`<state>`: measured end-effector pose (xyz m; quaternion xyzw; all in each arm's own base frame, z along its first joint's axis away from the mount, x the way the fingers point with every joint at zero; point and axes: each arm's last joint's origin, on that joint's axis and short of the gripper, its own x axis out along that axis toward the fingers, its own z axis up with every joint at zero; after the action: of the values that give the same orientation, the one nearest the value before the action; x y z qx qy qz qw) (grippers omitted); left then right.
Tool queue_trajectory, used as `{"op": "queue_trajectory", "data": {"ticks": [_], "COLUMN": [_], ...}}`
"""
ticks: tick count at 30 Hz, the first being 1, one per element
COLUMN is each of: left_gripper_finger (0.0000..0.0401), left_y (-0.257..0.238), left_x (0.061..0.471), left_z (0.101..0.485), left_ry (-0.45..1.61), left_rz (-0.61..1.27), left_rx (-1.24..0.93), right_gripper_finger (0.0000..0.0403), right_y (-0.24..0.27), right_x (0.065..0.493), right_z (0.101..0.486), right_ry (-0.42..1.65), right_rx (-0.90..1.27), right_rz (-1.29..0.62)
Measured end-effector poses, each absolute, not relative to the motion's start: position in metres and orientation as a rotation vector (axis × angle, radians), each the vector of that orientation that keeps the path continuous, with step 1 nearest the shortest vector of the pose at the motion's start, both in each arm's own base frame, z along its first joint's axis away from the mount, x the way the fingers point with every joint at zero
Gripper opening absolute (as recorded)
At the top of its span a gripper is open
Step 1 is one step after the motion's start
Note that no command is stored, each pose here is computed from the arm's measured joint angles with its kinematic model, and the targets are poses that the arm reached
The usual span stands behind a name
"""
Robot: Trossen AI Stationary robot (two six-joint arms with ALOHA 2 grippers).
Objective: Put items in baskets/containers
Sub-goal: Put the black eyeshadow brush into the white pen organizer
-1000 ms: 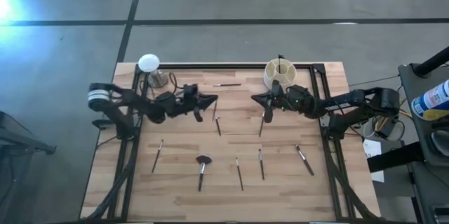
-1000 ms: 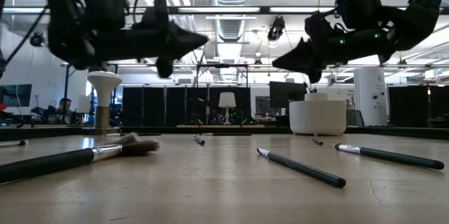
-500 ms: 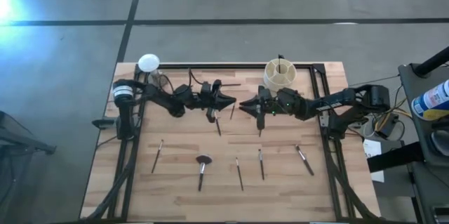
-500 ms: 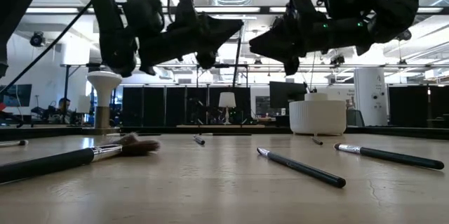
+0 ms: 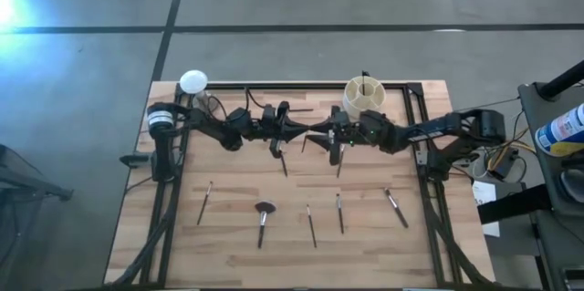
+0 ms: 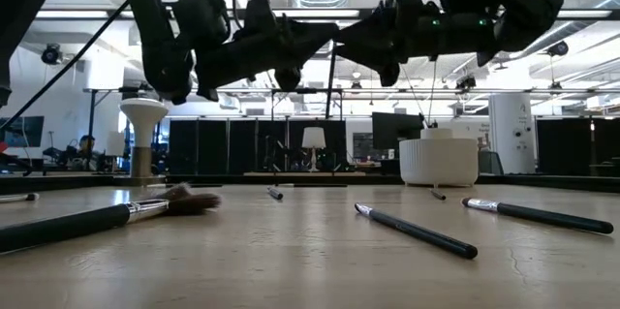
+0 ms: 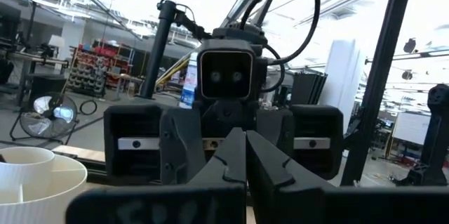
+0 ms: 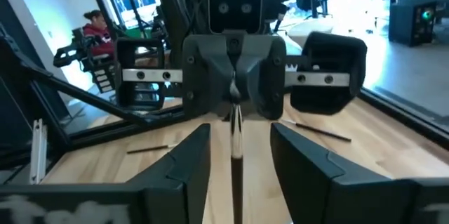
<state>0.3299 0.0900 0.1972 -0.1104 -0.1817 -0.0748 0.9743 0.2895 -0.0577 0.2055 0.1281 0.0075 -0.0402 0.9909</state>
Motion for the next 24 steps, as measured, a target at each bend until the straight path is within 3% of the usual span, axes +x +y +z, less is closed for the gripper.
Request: {"op": "queue_trajectory", "data": {"ticks": [6, 12, 19, 24], "left_gripper_finger": [0.0000, 0.0000, 0.0037, 0.0068], "left_y": [0.093, 0.097, 0.112, 0.111], "left_x": [0.329, 0.327, 0.313, 0.291], "left_z": [0.198, 0.198, 0.194, 0.189], "left_ry": [-0.372, -0.373, -0.313, -0.268], "left_rz": [-0.137, -0.127, -0.066, -0.031], "left_rx": [-0.229, -0.268, -0.372, -0.363], "right_gripper_finger": [0.0092, 0.0022, 0.0016, 0.0015], "right_y": [-0.060, -0.061, -0.074, -0.100], "right_x": [0.302, 0.305, 0.288, 0.260], "right_z": [0.203, 0.197, 0.209, 0.228], "right_ry": [0.026, 0.050, 0.094, 0.136], "right_rx": [0.231, 0.231, 0.171, 0.085], "right_rz": [-0.081, -0.088, -0.140, -0.309]}}
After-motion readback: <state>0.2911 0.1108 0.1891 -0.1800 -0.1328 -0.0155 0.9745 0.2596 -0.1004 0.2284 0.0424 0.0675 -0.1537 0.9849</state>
